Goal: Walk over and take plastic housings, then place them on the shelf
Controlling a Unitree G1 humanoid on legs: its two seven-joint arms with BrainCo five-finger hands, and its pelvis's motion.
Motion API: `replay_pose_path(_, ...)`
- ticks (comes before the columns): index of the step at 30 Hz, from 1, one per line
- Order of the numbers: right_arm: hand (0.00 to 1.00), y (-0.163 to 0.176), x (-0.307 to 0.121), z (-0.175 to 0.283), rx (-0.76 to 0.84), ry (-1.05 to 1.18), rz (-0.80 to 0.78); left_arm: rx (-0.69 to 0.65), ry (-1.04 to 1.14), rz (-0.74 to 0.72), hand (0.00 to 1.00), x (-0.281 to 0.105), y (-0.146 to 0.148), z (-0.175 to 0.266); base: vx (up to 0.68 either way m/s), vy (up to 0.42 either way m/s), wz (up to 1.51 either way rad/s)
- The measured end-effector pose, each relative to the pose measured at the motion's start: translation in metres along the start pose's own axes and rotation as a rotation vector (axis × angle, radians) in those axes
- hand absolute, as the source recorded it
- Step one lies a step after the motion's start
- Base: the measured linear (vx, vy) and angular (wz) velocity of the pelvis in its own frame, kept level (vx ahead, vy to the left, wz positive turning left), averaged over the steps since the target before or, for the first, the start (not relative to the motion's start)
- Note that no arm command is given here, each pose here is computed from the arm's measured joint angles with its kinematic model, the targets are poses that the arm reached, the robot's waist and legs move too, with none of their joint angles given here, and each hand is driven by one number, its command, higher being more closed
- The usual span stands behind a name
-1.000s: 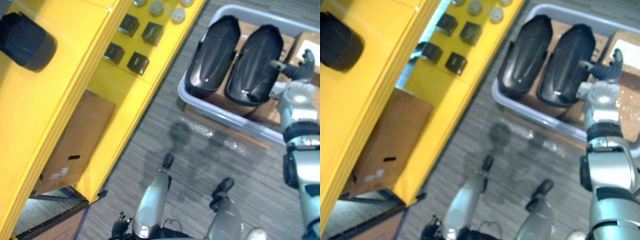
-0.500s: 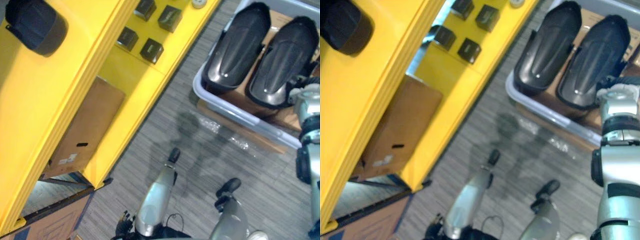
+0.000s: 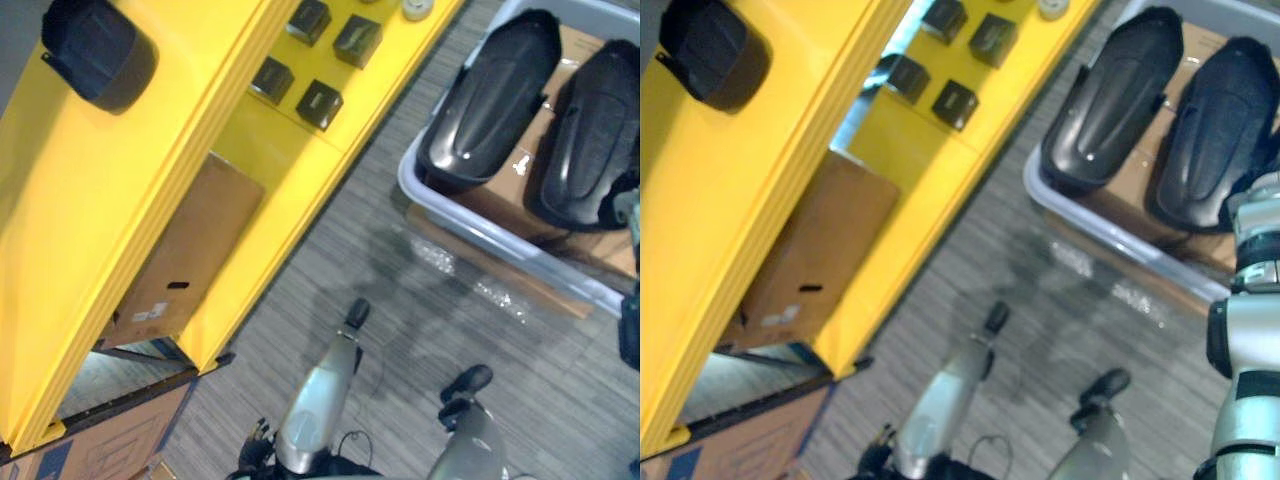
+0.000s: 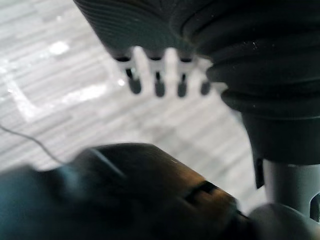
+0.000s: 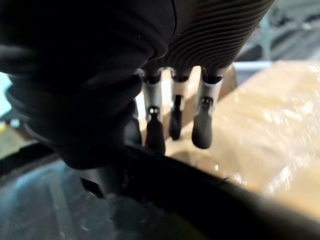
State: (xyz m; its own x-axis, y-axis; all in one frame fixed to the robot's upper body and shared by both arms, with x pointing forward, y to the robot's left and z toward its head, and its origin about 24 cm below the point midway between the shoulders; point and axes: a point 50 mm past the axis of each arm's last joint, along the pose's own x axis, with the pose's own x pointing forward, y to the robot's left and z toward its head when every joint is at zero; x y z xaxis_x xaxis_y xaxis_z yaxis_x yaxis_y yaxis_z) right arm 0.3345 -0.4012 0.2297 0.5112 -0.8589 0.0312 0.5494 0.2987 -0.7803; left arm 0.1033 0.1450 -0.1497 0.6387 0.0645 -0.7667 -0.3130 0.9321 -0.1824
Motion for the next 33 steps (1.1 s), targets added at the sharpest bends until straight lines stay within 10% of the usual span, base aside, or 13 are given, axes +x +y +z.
replay_pose_path(33,1.0,0.07,-0.079,0.037,0.041,-0.666,-0.185,-0.134,-0.758,-0.147,0.0,-0.051,-0.034,0.18,0.0,-0.039,-0.09)
